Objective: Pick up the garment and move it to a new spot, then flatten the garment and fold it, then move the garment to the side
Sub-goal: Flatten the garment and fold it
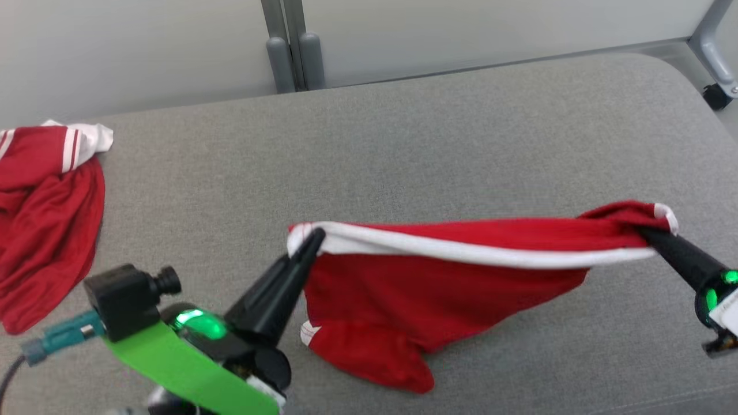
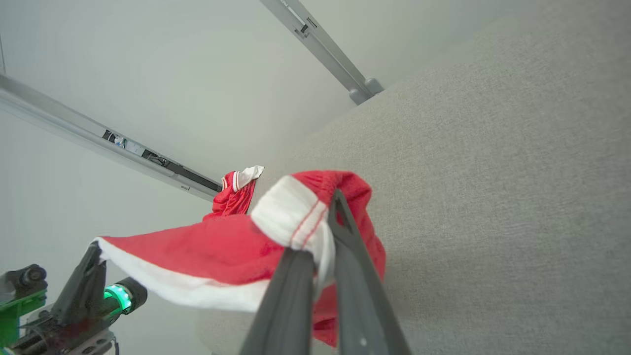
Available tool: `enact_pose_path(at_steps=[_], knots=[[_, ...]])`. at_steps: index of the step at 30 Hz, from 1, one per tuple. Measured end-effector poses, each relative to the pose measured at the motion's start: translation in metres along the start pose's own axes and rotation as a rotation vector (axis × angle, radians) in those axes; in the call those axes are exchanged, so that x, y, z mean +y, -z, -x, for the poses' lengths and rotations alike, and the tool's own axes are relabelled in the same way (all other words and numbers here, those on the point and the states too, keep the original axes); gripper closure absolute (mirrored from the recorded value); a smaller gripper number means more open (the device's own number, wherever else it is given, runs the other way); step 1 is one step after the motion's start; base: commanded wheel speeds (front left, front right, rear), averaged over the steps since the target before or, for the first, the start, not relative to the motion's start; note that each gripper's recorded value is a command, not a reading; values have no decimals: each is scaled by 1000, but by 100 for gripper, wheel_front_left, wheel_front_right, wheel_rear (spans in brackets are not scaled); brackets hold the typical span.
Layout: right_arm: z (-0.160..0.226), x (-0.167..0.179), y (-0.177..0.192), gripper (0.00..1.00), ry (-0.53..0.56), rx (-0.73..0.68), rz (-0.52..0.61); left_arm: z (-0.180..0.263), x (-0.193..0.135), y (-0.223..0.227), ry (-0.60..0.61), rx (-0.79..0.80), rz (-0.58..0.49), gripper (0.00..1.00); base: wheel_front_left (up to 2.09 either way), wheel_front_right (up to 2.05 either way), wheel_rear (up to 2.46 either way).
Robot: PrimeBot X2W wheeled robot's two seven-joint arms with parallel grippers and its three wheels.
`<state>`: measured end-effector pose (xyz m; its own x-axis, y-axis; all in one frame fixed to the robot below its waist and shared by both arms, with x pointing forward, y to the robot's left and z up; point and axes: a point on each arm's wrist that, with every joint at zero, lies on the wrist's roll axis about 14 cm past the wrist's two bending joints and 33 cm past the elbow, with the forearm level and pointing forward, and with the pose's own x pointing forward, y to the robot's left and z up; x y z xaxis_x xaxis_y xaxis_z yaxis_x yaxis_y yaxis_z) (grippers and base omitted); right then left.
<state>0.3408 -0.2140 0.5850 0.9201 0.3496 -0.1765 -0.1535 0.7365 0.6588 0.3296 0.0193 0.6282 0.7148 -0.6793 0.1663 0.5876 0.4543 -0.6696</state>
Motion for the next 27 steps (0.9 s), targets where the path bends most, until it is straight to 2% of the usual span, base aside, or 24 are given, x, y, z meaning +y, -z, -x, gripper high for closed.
enact_pose_path(at_steps=[4,11,15,17,19,21,24,27], knots=[[-49,7,-36,100,-52,-70,12,-32,30,-27,-25,11,-89,100,0,0,0],[-183,9,-116,100,23,-164,118,-124,121,-92,-173,47,-248,100,0,0,0],[-251,25,-158,100,1,-276,113,-170,166,-147,-264,-96,-335,100,0,0,0],[-284,32,-166,100,-37,-321,41,-184,189,-173,-318,-209,-387,100,0,0,0],[-312,26,-160,100,-42,-340,-51,-190,213,-178,-359,-246,-443,100,0,0,0],[-336,8,-136,100,3,-319,-121,-193,243,-166,-398,-230,-464,100,0,0,0],[-355,-25,-91,100,97,-253,-147,-191,279,-140,-444,-202,-443,100,0,0,0],[-354,-56,-51,100,183,-194,-159,-177,308,-95,-470,-111,-411,100,0,0,0]])
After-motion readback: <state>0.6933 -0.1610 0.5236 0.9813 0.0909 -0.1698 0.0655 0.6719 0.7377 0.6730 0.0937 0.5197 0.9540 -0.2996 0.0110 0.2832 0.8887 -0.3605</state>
